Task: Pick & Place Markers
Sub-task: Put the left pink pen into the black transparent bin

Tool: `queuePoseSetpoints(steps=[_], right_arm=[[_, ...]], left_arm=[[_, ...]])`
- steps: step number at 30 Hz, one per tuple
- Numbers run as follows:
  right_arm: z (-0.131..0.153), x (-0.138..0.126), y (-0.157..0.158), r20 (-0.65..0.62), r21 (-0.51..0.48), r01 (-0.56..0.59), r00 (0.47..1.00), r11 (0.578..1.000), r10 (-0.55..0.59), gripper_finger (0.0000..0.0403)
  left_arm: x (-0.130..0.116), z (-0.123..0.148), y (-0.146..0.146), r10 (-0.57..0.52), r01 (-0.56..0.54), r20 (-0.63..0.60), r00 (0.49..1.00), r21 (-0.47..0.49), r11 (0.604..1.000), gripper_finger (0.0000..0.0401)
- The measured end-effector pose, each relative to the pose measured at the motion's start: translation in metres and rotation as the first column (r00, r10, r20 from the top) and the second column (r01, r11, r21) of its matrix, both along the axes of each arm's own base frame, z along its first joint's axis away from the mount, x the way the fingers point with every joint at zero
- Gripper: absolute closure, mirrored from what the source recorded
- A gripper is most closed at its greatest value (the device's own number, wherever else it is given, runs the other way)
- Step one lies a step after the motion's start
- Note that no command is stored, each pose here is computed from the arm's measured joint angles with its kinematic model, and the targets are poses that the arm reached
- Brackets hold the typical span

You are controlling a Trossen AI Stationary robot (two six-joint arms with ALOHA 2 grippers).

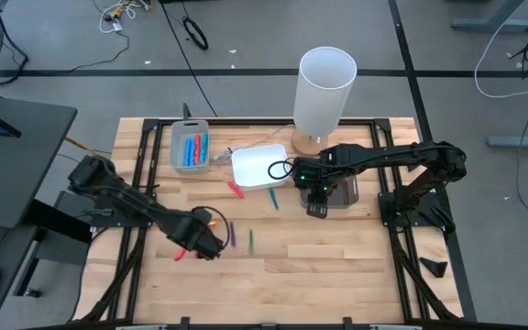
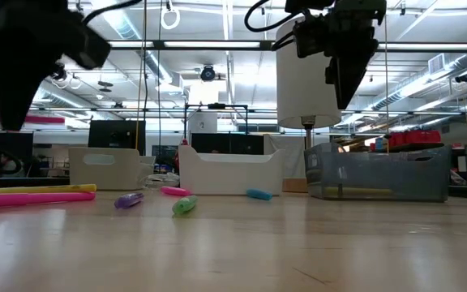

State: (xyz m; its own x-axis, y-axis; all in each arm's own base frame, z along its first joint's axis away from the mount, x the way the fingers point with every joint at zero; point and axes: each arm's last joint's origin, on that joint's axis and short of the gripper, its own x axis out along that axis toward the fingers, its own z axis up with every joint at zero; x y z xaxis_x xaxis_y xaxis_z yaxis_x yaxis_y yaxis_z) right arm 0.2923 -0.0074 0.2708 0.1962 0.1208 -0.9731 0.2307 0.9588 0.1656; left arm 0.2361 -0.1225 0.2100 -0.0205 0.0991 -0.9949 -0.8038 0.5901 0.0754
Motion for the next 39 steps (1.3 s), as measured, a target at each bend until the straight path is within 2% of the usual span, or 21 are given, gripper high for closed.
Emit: queuePoseSetpoints(steps=[7,12,18,25,30,36,39], right_arm=[[0.001,0.002,0.004,-0.006,0.148,0.093,0.996,0.985,-0.093,0.0257],[0.003,0.006,0.007,-0.011,0.297,0.172,0.984,0.939,-0.177,0.0257],[0.007,0.014,0.01,-0.019,0.446,0.244,0.965,0.861,-0.263,0.0257],[0.013,0.024,0.012,-0.03,0.578,0.308,0.933,0.756,-0.358,0.0257],[0.02,0.033,0.013,-0.02,0.667,0.312,0.915,0.677,-0.402,0.0257],[0.032,0.046,0.014,0.019,0.778,0.263,0.898,0.57,-0.44,0.0257],[0.04,0.052,0.014,0.044,0.823,0.233,0.883,0.518,-0.467,0.0257]], left_arm=[[0.002,0.031,0.009,-0.192,0.192,0.075,0.979,0.008,0.981,0.0364],[0.01,0.049,0.012,-0.375,0.372,0.118,0.919,0.048,0.927,0.0364],[0.018,0.072,0.013,-0.594,0.585,0.148,0.791,0.101,0.804,0.0364],[0.026,0.101,0.011,-0.775,0.748,0.168,0.609,0.203,0.632,0.0364],[0.029,0.121,0.011,-0.854,0.803,0.156,0.497,0.291,0.521,0.0364],[0.031,0.137,0.013,-0.914,0.829,0.085,0.398,0.392,0.398,0.0364],[0.032,0.141,0.014,-0.931,0.835,0.036,0.363,0.43,0.343,0.0364]])
